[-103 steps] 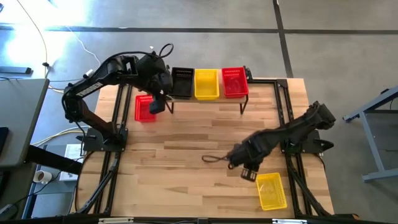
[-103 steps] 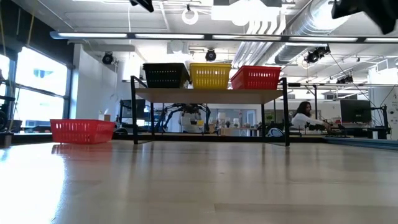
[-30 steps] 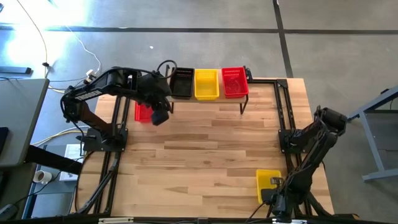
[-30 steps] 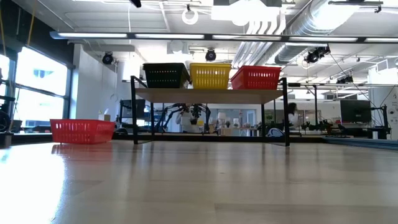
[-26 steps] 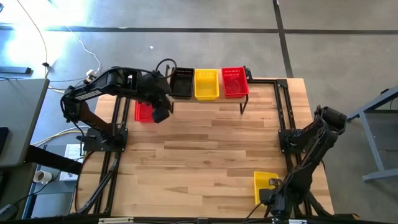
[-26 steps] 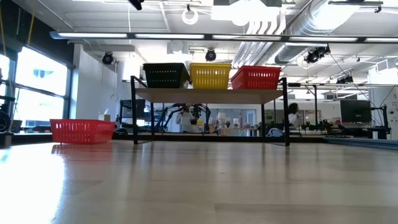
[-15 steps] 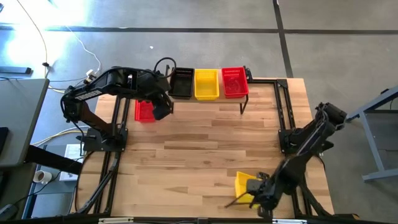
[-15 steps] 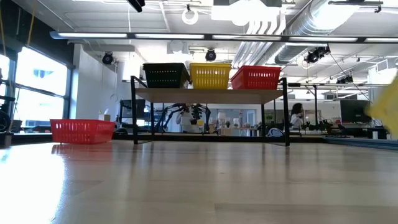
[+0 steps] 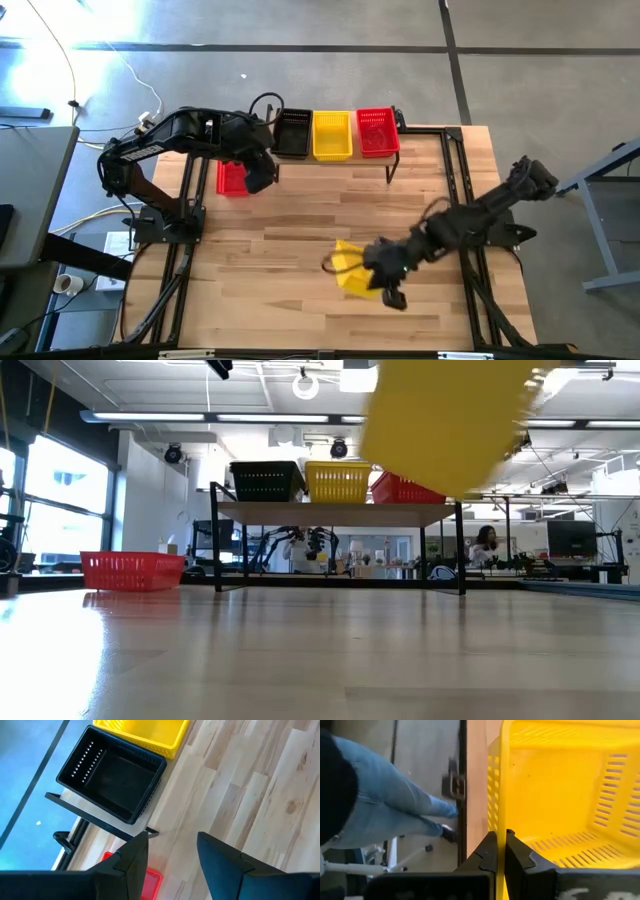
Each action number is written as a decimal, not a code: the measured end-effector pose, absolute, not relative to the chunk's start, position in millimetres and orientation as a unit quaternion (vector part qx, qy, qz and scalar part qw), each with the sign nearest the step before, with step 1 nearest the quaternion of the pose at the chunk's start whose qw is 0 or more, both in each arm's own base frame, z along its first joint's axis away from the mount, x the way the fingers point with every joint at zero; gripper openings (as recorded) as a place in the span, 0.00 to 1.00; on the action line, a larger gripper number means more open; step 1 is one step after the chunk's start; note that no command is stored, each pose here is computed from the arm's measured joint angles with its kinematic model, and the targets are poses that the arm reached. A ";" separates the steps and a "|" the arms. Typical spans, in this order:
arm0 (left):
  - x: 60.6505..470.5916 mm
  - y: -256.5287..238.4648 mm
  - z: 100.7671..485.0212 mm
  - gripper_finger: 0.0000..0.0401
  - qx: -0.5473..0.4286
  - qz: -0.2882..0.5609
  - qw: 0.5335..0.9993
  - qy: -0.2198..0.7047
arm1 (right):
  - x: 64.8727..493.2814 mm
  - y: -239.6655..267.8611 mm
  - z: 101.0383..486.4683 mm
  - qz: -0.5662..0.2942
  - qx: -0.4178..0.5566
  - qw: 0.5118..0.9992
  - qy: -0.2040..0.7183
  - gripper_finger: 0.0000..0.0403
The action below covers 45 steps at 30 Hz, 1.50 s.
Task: Stack baskets on shelf by color
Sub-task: Stack the yellow bin on top of the yellow bin on the shelf
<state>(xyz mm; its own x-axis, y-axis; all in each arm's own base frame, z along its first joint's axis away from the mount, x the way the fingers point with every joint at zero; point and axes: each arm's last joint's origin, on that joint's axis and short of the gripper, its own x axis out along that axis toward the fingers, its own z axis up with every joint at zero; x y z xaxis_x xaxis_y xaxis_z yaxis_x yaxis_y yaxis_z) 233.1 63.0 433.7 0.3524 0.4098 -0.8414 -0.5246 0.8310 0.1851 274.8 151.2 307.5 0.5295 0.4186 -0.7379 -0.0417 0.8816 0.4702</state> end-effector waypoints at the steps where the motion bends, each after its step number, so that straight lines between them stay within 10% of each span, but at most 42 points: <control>1: 233.1 63.0 433.7 0.40 -0.058 0.285 0.820 0.493 | 279.7 144.4 313.4 0.139 0.198 0.857 0.454 0.00; 24: 234.5 63.4 432.9 0.40 -0.069 0.293 0.818 0.490 | 292.8 8.8 431.0 0.016 -0.065 0.943 0.326 0.00; 45: 231.0 65.8 431.7 0.40 -0.134 0.338 0.801 0.477 | 293.9 -108.0 428.7 -0.130 -0.177 0.893 0.394 0.00</control>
<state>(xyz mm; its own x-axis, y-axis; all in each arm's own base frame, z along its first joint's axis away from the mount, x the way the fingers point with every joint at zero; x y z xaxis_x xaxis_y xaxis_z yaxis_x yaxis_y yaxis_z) 231.0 65.8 431.7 0.3175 0.4132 -0.8535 -0.6681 0.7362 0.1079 293.9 -108.0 428.7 0.6562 -0.3721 -0.6564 0.0933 0.9033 -0.4188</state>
